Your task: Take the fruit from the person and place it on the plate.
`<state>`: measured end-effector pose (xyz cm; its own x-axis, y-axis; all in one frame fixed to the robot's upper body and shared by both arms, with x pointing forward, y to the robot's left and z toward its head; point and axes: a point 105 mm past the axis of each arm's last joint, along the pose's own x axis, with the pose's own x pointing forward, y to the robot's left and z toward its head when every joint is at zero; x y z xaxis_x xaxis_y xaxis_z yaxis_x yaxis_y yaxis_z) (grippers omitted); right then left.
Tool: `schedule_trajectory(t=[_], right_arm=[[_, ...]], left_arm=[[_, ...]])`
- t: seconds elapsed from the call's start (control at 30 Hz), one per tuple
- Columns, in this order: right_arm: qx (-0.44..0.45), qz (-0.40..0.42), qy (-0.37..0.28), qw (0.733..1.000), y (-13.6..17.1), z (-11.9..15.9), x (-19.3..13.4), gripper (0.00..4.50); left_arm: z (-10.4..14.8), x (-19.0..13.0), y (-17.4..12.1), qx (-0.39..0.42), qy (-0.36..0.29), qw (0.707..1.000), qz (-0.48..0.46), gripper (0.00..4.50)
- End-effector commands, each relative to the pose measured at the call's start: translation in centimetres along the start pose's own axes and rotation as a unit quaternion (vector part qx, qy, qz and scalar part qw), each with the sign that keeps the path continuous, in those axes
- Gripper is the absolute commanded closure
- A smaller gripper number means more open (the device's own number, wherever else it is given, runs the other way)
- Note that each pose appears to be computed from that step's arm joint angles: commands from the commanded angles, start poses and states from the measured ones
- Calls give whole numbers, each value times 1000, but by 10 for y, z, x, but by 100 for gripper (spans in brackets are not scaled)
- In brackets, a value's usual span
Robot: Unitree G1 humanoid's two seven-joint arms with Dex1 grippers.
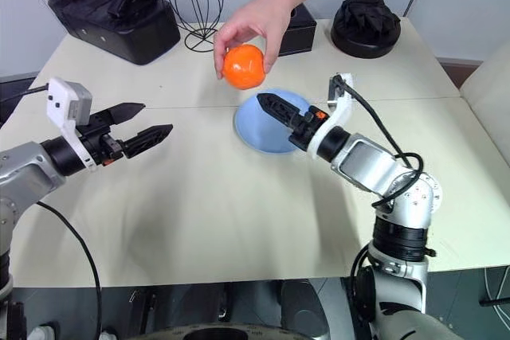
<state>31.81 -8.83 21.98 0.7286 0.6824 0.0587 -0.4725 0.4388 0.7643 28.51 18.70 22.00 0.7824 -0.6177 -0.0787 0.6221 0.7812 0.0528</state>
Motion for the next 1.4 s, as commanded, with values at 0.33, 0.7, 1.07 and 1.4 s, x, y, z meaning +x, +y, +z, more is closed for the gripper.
schedule_trajectory(t=[0.33,0.7,1.07,1.4], right_arm=[[17,54,-31,998,35,23,20,0],[27,84,-6,996,52,8,30,0],[18,87,-13,996,45,17,43,0],[7,90,-23,996,42,22,52,0]], left_arm=[[13,-5,-3,26,-17,1000,7,4],[13,-4,-4,25,-19,999,8,4],[14,-7,-5,26,-20,999,13,4],[14,-11,-6,24,-21,999,21,4]])
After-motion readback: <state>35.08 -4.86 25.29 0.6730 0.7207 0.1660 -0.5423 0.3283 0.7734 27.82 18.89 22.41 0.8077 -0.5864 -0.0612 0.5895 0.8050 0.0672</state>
